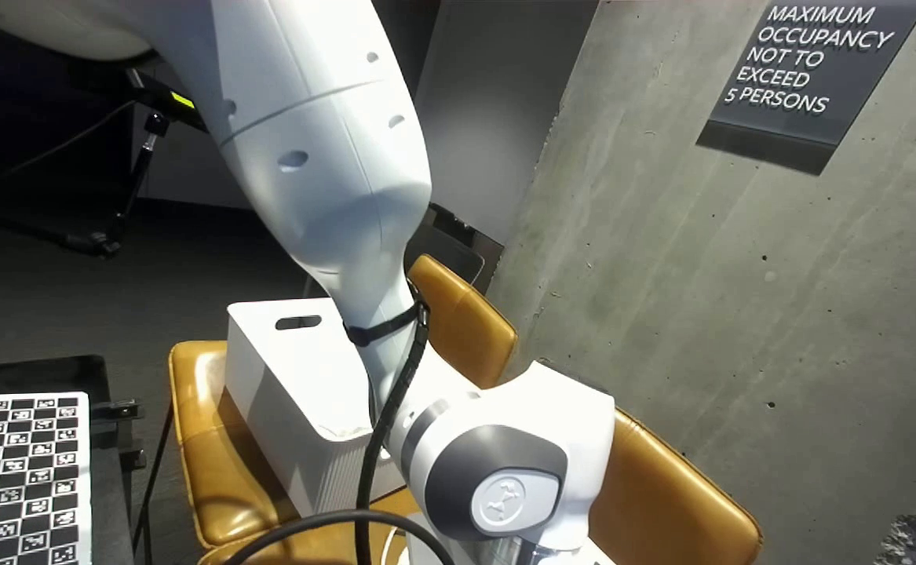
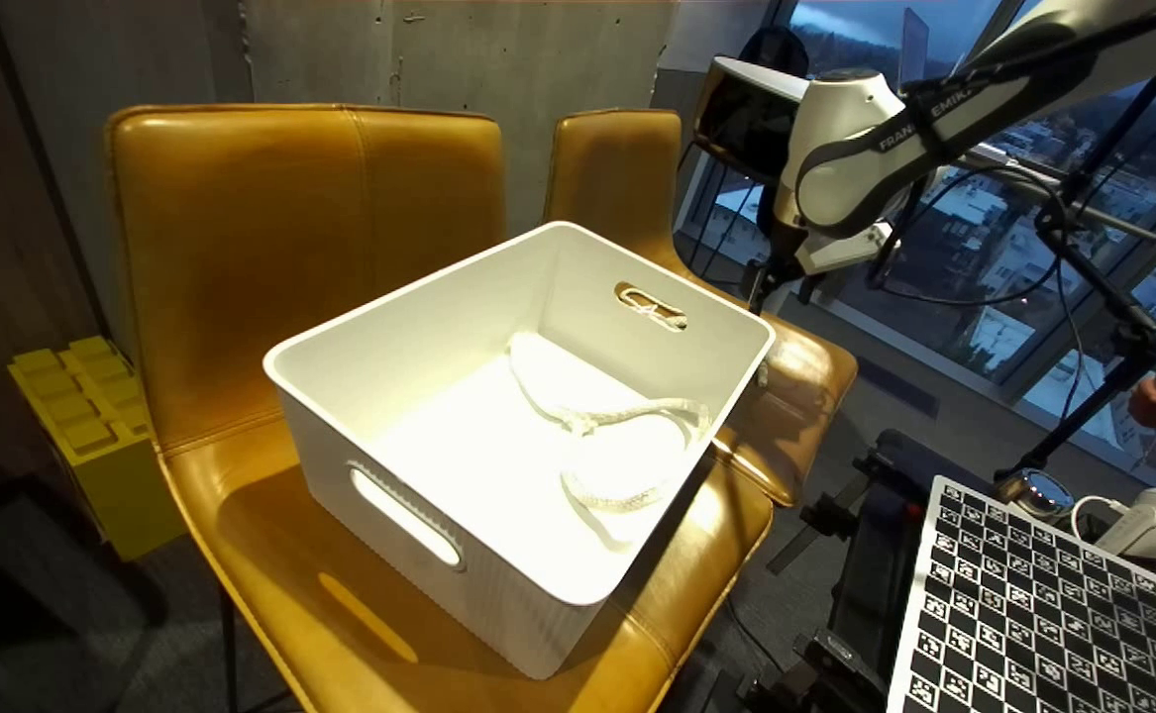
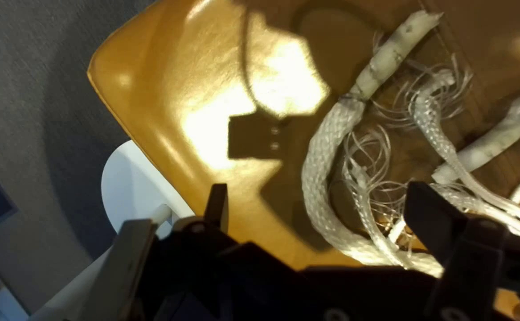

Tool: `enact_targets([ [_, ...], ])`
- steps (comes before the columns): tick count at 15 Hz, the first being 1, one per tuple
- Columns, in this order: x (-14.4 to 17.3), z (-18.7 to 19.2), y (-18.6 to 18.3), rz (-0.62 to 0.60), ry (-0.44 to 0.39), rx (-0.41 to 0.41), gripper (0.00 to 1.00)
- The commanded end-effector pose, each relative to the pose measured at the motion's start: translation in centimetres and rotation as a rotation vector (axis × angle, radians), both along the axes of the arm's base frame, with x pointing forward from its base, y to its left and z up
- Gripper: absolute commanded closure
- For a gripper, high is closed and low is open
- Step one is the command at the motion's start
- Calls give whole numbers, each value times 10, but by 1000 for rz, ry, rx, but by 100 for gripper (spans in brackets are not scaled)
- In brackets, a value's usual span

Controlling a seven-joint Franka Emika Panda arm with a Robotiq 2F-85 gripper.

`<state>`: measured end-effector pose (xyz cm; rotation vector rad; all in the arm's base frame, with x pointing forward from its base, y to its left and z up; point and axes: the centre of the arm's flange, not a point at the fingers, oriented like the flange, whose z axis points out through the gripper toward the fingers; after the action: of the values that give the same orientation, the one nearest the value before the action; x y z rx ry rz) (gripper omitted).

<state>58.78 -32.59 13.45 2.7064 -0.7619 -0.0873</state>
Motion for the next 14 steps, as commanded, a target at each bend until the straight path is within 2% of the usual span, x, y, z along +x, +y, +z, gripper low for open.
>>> enact_targets([
  [1, 24, -24, -26, 12, 22, -31, 0],
  [14, 56, -74, -38, 30, 52, -92, 0],
])
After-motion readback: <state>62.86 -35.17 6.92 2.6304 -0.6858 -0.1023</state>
